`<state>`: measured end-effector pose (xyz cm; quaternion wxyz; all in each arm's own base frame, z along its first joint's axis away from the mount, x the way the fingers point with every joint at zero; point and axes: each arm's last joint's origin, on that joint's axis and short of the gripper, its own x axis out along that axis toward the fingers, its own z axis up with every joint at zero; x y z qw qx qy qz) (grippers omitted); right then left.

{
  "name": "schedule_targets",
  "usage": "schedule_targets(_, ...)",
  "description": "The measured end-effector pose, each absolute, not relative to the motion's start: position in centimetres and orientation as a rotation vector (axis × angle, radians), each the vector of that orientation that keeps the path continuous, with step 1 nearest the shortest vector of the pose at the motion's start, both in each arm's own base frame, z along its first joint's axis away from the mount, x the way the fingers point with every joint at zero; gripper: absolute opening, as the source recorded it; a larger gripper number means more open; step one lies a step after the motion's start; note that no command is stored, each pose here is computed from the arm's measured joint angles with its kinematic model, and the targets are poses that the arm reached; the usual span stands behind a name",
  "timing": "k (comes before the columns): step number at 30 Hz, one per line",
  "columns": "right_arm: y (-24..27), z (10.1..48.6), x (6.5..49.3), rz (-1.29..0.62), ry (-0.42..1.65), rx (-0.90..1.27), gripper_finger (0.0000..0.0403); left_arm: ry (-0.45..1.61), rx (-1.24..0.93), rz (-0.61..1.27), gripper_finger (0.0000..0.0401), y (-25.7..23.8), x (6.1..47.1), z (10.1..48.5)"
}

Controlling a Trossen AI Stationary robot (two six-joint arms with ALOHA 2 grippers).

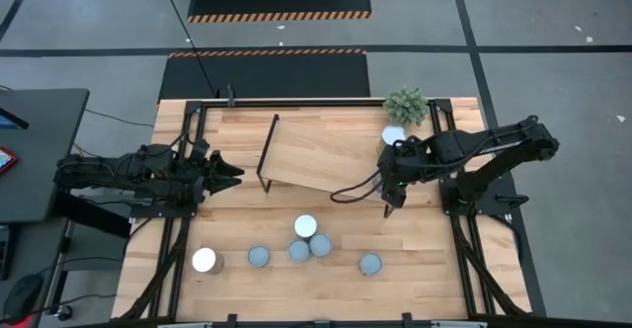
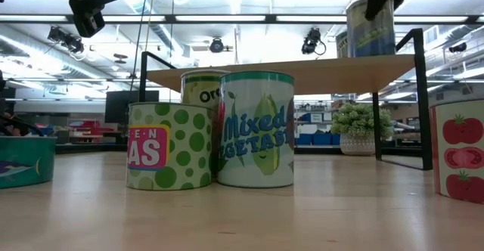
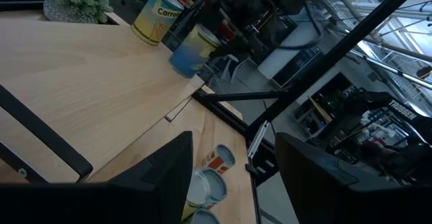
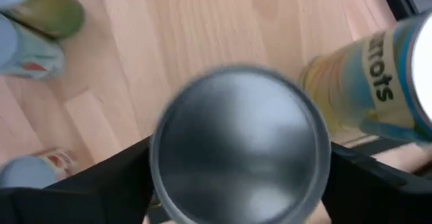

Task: Pick and place cans onto a shelf
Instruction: Put the canned peas on the shelf, then put the canned oranges on the shelf

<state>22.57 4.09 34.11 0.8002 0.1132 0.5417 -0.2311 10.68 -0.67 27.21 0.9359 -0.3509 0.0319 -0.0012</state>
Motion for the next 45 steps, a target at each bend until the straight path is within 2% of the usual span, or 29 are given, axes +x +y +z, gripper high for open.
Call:
schedule_targets(4, 3.8, 34.1, 22.6, -0.492, 1.170, 0.267, 0.0394, 0.064, -0.717, -0.003, 0.0217, -0.7, 10.7, 27.2)
schedule_targets(26, 4.0, 34.3, 22.2, -0.560, 1.139, 0.235, 0.0392, 0.030, -0.659, 0.000, 0.0217, -0.6, 10.7, 27.5)
schedule_targets(33, 4.0, 36.3, 22.2, -0.545, 1.074, 0.245, 0.0392, -0.088, -0.602, -0.044, 0.0217, -0.7, 11.0, 28.7)
schedule_targets(45, 4.2, 38.3, 23.5, -0.485, 0.927, 0.218, 0.0392, 0.033, -0.594, -0.065, 0.0217, -1.0, 13.8, 27.5)
